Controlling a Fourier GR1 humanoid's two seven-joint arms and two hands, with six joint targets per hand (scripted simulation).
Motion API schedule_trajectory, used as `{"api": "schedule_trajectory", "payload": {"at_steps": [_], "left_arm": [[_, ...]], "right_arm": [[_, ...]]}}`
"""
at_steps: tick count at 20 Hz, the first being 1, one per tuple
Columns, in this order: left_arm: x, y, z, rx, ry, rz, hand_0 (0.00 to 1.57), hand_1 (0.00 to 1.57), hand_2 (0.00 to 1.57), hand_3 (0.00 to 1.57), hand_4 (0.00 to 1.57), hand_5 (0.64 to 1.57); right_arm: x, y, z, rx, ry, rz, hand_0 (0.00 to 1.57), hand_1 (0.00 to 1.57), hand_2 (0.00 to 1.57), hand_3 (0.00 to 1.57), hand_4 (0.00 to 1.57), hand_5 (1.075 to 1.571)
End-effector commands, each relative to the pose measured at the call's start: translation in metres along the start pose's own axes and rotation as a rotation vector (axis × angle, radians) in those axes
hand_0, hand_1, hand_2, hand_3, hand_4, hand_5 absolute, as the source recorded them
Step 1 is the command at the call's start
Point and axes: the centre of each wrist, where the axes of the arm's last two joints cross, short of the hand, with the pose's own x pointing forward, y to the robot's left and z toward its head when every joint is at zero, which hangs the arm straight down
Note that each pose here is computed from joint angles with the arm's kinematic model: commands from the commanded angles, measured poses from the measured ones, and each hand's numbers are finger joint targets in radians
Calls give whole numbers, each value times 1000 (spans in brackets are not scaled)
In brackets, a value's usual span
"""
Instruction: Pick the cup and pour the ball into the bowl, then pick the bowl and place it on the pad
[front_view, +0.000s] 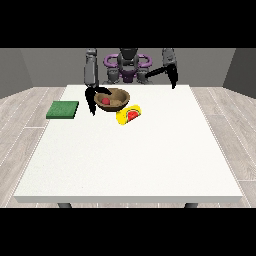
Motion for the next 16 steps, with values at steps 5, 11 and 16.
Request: {"api": "schedule_trajectory", "payload": {"at_steps": [5,11,16], "left_arm": [[12,-2,-5,-7,-34,13,0,0,0,0,0,1567],[-7,8,6,0,39,13,0,0,0,0,0,1570],[-35,54,14,68,81,24,0,0,0,0,0,1570]], "right_arm": [[-33,-28,32,-119,244,194,1571,1571,1571,1571,960,1556],[-9,-17,9,-165,281,277,1571,1571,1571,1571,1029,1550],[35,4,-25,-134,290,328,1571,1571,1571,1571,1020,1552]]}}
